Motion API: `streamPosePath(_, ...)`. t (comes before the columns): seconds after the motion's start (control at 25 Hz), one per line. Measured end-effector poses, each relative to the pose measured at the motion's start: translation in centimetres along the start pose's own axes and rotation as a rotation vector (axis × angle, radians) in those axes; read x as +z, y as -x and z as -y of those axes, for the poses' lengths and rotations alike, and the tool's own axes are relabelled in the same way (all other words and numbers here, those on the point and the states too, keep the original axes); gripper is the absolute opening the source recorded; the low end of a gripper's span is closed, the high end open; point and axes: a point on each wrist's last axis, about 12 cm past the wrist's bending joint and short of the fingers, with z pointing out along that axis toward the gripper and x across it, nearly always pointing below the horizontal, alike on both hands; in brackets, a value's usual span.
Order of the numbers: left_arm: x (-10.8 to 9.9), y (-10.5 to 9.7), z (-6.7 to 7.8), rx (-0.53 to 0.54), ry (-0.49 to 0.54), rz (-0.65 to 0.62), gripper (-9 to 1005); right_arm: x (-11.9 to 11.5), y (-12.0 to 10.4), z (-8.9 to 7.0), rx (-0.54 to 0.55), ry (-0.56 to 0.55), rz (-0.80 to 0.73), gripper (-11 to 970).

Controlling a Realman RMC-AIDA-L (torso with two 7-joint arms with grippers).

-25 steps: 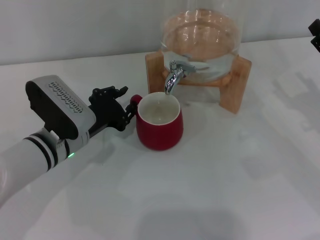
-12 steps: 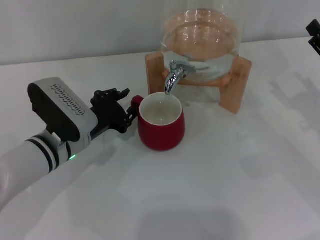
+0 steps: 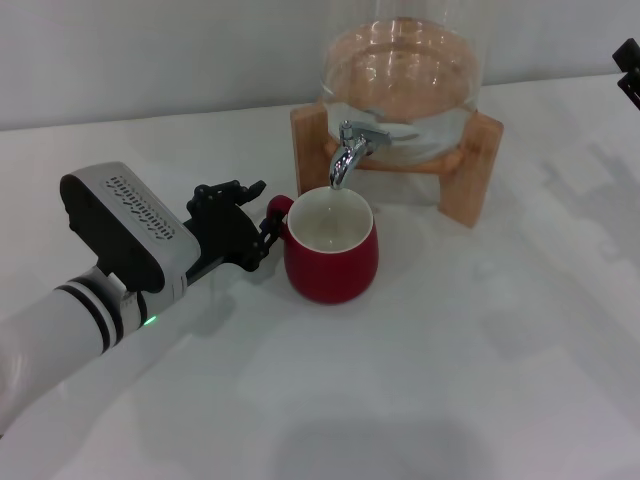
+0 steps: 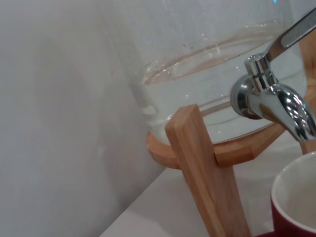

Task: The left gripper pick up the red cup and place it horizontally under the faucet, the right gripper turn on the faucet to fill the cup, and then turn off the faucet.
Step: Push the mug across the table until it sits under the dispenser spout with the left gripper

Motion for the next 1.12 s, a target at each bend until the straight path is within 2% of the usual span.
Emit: streamPosePath(1.12, 0.03, -0.09, -0.08, -0.034, 0.016, -0.009, 375, 0.48, 0.09, -0.23, 0.001, 0.016, 0.009, 833)
